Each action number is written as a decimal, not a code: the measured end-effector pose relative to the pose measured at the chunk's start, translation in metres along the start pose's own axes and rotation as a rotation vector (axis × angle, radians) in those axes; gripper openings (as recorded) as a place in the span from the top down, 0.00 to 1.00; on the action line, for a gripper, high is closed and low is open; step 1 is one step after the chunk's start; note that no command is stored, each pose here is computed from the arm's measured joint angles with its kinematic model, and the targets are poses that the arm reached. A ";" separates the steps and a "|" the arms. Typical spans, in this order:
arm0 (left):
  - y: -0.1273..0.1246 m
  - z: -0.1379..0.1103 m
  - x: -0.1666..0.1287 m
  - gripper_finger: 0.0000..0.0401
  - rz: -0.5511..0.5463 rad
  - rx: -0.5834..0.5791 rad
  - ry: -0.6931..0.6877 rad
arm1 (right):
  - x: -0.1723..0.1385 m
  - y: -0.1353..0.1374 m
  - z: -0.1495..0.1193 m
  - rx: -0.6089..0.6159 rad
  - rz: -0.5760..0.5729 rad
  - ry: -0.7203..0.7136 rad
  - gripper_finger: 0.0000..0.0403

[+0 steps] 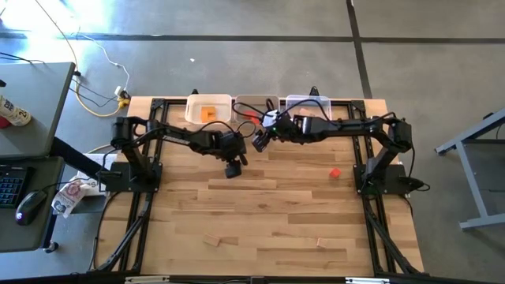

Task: Sort & place blocks by color
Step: Put the yellow block into the white bin

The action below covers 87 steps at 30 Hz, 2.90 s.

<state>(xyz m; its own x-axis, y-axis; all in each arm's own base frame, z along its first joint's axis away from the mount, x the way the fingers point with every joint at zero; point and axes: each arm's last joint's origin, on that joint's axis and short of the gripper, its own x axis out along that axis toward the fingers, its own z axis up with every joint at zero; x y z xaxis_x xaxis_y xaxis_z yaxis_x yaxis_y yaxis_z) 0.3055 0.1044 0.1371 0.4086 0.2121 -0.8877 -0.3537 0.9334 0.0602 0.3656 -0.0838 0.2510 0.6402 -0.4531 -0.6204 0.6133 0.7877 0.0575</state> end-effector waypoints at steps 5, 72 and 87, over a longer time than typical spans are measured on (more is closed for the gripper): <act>0.003 0.001 0.000 0.54 -0.044 -0.005 -0.008 | -0.002 0.005 -0.002 -0.004 0.012 0.001 0.46; 0.181 -0.043 -0.071 0.70 0.243 -0.521 -0.083 | -0.163 0.139 -0.182 -0.006 0.137 0.979 0.46; 0.181 -0.043 -0.070 0.45 0.236 -0.597 -0.084 | -0.204 0.152 -0.216 0.036 0.087 0.981 0.46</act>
<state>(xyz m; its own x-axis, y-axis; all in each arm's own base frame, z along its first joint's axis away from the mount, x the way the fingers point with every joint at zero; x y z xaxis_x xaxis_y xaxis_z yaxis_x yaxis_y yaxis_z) 0.1768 0.2456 0.1900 0.3186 0.4362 -0.8416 -0.8390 0.5429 -0.0362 0.2278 0.2186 0.2176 0.0257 0.1659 -0.9858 0.6062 0.7816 0.1474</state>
